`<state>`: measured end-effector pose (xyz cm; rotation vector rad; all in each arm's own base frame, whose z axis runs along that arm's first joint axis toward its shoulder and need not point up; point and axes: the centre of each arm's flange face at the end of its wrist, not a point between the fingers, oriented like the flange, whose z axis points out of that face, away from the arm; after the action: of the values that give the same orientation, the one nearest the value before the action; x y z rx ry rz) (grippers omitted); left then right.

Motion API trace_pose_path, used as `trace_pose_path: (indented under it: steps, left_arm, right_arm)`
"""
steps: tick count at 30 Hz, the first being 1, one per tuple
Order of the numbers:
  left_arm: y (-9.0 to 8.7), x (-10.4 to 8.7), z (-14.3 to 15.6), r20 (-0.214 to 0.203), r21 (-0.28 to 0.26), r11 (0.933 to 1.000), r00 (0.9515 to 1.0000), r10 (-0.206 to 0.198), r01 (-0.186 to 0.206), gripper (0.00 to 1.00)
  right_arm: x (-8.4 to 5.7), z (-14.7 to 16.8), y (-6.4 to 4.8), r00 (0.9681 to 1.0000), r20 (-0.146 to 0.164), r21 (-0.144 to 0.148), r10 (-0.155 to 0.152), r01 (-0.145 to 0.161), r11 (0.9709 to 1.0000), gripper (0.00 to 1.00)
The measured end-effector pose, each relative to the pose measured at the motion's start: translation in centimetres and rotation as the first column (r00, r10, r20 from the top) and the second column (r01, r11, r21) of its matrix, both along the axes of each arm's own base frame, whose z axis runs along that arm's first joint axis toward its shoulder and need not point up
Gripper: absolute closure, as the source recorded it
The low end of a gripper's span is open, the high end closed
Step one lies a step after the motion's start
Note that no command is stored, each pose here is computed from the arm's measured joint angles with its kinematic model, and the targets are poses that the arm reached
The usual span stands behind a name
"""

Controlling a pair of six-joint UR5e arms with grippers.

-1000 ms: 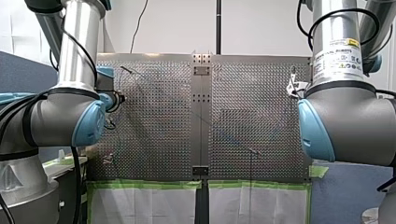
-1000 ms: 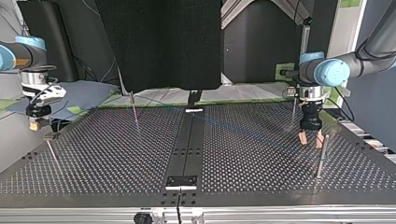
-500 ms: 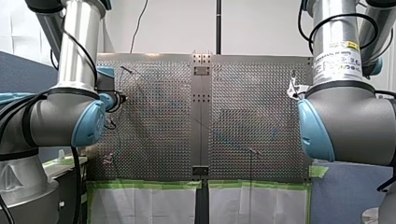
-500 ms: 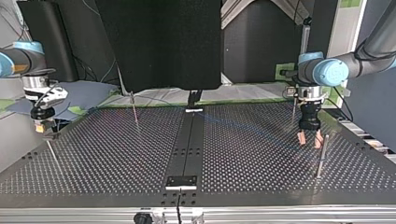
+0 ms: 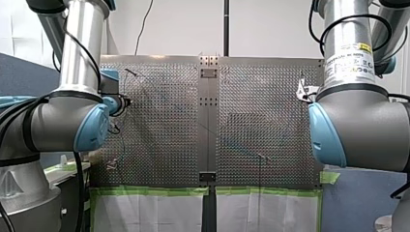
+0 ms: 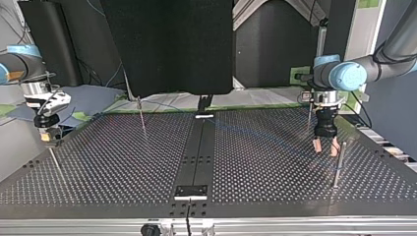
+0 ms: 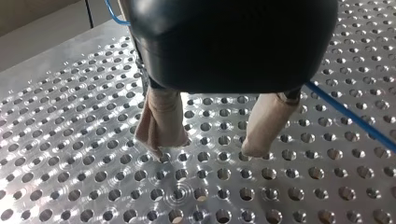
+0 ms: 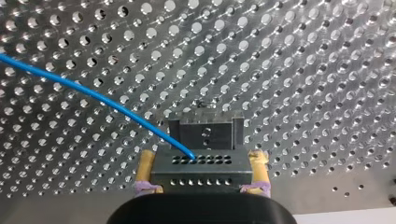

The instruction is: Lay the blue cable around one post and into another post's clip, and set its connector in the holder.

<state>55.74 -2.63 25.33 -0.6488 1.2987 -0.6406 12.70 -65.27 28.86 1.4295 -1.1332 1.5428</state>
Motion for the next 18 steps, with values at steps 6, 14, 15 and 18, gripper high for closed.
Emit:
trace_pose_path:
  steps: [6,14,15,18]
  left_arm:
    - [-0.03,-0.01,0.00,0.000,0.003,1.0000,1.0000,0.000,0.000,0.11]
    - [-0.11,0.00,0.00,0.000,0.003,1.0000,1.0000,-0.001,0.001,0.11]
    - [-0.13,0.01,0.00,0.000,0.003,1.0000,1.0000,-0.002,0.002,0.11]
    - [-0.18,0.00,-0.02,-0.001,0.004,1.0000,1.0000,-0.003,0.003,0.11]
  right_arm:
    - [-0.40,0.09,-0.10,1.0000,-0.009,0.000,-0.005,0.005,1.0000,1.00]
    - [-0.53,0.64,-0.45,0.9995,-0.032,-0.020,-0.003,0.002,0.9998,1.00]
    - [-0.51,0.69,-0.49,0.9995,-0.032,-0.022,0.000,-0.001,0.9997,1.00]
    - [-0.42,0.81,-0.59,0.9994,-0.031,-0.030,0.012,-0.013,0.9995,1.00]
